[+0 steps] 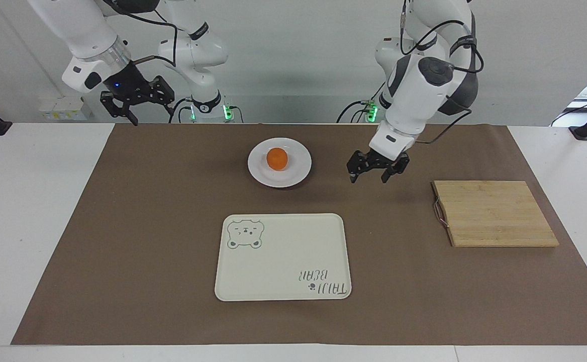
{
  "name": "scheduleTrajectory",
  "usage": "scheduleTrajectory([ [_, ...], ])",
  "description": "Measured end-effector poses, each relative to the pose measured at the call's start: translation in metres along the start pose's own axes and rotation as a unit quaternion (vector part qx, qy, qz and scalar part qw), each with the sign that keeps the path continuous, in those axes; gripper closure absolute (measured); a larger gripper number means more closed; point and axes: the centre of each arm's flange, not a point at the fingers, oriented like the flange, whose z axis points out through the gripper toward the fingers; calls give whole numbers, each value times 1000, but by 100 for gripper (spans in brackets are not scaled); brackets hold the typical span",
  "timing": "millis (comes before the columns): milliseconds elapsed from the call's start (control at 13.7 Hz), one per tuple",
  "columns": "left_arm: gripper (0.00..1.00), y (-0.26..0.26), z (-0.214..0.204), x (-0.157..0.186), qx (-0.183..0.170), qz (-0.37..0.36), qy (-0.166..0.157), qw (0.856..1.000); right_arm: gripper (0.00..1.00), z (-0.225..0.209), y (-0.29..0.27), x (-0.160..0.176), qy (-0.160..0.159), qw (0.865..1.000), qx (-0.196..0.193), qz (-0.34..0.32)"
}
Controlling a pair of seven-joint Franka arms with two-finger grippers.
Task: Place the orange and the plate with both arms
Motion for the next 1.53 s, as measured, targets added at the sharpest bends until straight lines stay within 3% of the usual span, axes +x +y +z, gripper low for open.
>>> scheduleTrajectory([
  [219,0,-64,-20,17,9,29,0,1000,0,45,-21,14,-1,998,59,-9],
  [438,0,-115,-41,29,42,41,7,998,0,121,-48,35,-10,992,123,-2],
  [584,0,-139,-61,34,62,39,3,997,0,164,-59,45,-18,989,144,-4],
  [803,0,-146,-95,31,80,67,-20,994,0,204,-59,46,-30,984,171,-28],
  [1022,0,-144,-120,25,87,73,-35,993,0,255,-47,37,-23,976,208,-64],
  [1314,0,-143,-124,24,87,76,-38,993,0,314,-49,21,-20,962,258,-83],
  [1533,0,-147,-124,24,88,73,-38,993,0,346,-41,10,-14,959,268,-91],
])
